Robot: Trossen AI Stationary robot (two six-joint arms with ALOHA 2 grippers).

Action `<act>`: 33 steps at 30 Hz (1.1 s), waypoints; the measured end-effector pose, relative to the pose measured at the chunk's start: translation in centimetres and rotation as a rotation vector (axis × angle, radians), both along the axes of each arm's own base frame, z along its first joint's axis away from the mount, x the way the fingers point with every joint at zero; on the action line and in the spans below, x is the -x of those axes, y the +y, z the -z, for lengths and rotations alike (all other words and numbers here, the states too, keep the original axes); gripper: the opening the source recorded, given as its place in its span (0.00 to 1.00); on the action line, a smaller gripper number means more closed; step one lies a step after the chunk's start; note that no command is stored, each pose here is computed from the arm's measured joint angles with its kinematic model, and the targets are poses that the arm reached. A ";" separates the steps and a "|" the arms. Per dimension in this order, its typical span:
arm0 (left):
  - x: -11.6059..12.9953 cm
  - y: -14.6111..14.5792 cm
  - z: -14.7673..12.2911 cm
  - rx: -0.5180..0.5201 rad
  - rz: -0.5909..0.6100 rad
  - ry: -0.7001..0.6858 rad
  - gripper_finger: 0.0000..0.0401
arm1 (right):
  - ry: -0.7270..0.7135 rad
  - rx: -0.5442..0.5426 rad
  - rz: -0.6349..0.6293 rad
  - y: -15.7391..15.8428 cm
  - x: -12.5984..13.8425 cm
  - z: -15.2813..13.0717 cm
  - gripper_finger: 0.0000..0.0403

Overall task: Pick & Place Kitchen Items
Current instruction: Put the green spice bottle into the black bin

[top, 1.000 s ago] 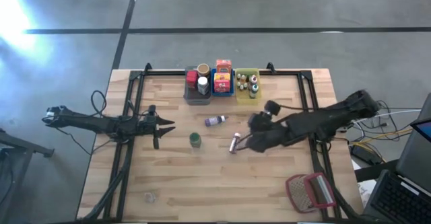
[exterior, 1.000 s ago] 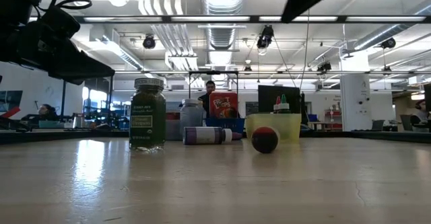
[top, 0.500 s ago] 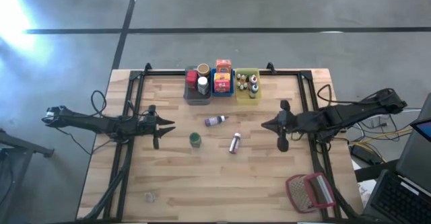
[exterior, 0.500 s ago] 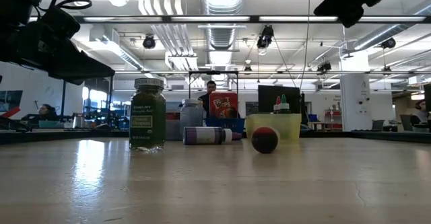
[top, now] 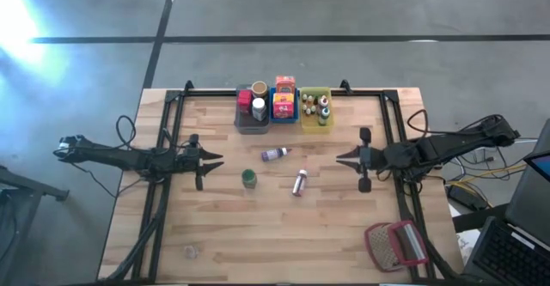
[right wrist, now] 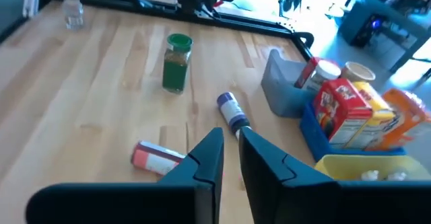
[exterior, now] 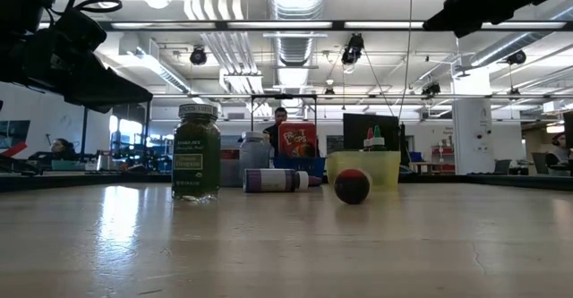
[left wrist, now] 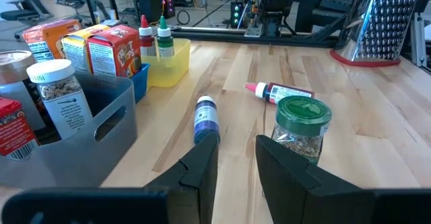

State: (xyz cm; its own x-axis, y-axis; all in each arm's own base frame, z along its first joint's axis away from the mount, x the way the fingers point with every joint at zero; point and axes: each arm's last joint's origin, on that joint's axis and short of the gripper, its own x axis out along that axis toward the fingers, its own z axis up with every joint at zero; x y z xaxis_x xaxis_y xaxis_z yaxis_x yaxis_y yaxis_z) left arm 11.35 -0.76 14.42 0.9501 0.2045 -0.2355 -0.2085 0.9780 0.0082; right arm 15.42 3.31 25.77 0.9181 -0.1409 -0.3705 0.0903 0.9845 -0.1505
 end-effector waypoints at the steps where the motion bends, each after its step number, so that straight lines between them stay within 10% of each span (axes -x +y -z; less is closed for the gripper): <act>1: 0.0 0.0 0.0 0.000 0.000 0.000 0.27 | 0.004 0.019 -0.008 0.0 0.0 0.0 0.12; 33: 0.0 0.0 0.0 0.000 0.000 0.000 0.27 | 0.011 0.057 -0.023 0.0 0.0 0.0 0.36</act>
State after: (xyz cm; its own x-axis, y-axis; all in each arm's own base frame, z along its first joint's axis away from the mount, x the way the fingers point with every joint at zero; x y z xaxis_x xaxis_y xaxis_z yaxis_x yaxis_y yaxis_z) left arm 11.35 -0.76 14.42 0.9502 0.2045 -0.2353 -0.2084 0.9780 0.0082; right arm 15.45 3.31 25.74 0.9172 -0.1412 -0.3725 0.0662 0.9761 -0.2069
